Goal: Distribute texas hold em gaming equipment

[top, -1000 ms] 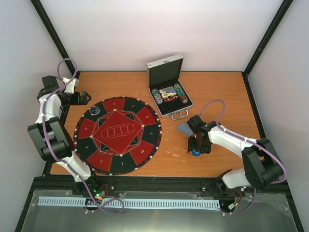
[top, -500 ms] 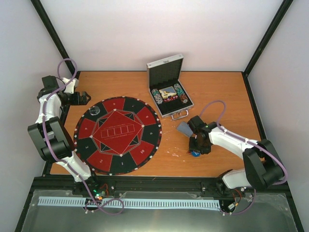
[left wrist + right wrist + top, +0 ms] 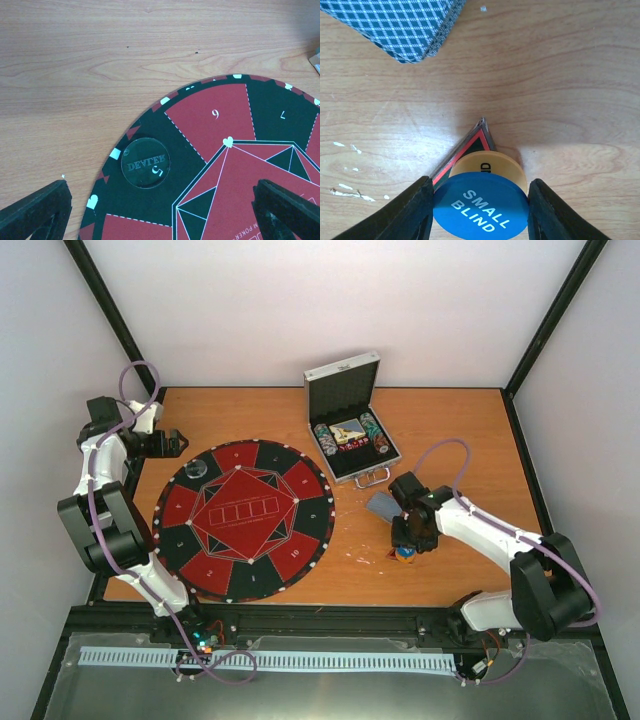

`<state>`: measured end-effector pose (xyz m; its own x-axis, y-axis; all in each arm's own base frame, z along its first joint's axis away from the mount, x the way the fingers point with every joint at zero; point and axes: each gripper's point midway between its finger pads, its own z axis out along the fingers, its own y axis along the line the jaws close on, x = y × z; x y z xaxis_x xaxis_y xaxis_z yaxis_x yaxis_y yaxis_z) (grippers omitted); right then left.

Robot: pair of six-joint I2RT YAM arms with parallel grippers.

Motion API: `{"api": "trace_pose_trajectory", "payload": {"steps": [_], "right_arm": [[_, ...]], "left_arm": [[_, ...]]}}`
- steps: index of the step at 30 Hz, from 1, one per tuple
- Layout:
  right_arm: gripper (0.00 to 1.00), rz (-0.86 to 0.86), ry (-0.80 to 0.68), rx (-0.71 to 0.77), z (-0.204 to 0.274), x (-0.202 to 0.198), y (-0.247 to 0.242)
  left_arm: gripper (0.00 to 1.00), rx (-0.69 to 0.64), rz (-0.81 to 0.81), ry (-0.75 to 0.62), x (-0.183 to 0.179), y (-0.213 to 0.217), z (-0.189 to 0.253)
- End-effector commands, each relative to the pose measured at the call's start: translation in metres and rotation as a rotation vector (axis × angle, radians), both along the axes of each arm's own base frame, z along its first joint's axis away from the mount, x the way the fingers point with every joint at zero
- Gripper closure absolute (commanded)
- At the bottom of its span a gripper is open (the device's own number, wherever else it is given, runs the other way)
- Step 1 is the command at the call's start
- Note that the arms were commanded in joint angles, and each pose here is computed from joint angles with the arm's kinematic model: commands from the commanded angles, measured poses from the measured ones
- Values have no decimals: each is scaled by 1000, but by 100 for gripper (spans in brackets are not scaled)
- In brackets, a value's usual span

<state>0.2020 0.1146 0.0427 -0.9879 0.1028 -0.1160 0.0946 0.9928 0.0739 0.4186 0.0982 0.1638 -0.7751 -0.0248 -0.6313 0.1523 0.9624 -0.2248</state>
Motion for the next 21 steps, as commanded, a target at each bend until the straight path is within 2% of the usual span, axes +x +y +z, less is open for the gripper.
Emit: {"api": "trace_pose_trajectory", "payload": {"steps": [1, 12, 17, 21], "right_arm": [[57, 35, -45, 8, 16, 10, 5], [63, 156, -225, 186, 75, 53, 59], [63, 331, -321, 212, 100, 80, 115], [63, 478, -335, 216, 97, 89, 170]], "left_arm": [[0, 13, -25, -32, 1, 0, 15], [0, -17, -45, -46, 1, -7, 24], [0, -20, -48, -47, -4, -10, 23], [0, -5, -40, -48, -8, -9, 21]]}}
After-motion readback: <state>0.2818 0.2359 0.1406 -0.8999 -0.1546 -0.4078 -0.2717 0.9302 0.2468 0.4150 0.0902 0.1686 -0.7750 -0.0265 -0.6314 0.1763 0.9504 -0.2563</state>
